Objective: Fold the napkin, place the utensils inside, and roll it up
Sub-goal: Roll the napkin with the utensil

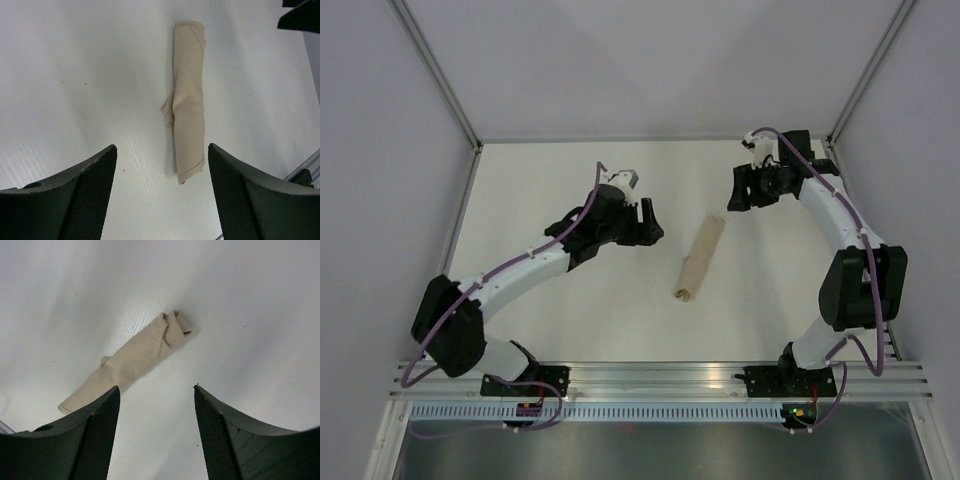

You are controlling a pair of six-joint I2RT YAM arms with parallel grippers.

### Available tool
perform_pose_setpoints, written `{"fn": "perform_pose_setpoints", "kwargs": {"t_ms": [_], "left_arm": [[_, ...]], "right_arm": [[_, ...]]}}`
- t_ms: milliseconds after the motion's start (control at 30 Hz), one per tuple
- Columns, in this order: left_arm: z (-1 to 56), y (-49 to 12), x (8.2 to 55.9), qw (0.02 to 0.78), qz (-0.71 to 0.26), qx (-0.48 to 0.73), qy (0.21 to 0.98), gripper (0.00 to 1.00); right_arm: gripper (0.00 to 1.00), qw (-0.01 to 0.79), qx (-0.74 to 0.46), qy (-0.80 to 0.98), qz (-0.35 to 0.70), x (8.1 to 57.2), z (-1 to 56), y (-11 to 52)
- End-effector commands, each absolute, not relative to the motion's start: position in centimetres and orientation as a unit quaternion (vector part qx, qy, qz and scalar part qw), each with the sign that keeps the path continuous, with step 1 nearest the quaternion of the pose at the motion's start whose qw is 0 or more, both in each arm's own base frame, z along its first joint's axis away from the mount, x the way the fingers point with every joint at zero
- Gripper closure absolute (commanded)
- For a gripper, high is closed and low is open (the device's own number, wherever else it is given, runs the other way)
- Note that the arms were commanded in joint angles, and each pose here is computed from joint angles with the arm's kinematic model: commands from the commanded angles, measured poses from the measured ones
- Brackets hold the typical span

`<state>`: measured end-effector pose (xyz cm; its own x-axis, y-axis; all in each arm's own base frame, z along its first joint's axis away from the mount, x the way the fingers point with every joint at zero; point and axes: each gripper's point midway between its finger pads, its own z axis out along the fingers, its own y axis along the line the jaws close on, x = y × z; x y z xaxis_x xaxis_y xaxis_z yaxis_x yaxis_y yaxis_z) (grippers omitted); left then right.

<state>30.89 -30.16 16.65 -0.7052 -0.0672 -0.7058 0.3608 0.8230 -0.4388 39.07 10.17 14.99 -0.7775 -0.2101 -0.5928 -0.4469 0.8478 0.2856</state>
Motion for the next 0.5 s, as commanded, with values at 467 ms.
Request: {"fn": "perform_pose_setpoints", "kwargs": {"t_ms": [467], "left_arm": [[23.0,-23.4,26.5,0.457,-0.313,0.135,0.821,0.18]], "right_arm": [[0.24,0.46,-0.034,0.882,0.093,32.3,22.1,-3.4]]}}
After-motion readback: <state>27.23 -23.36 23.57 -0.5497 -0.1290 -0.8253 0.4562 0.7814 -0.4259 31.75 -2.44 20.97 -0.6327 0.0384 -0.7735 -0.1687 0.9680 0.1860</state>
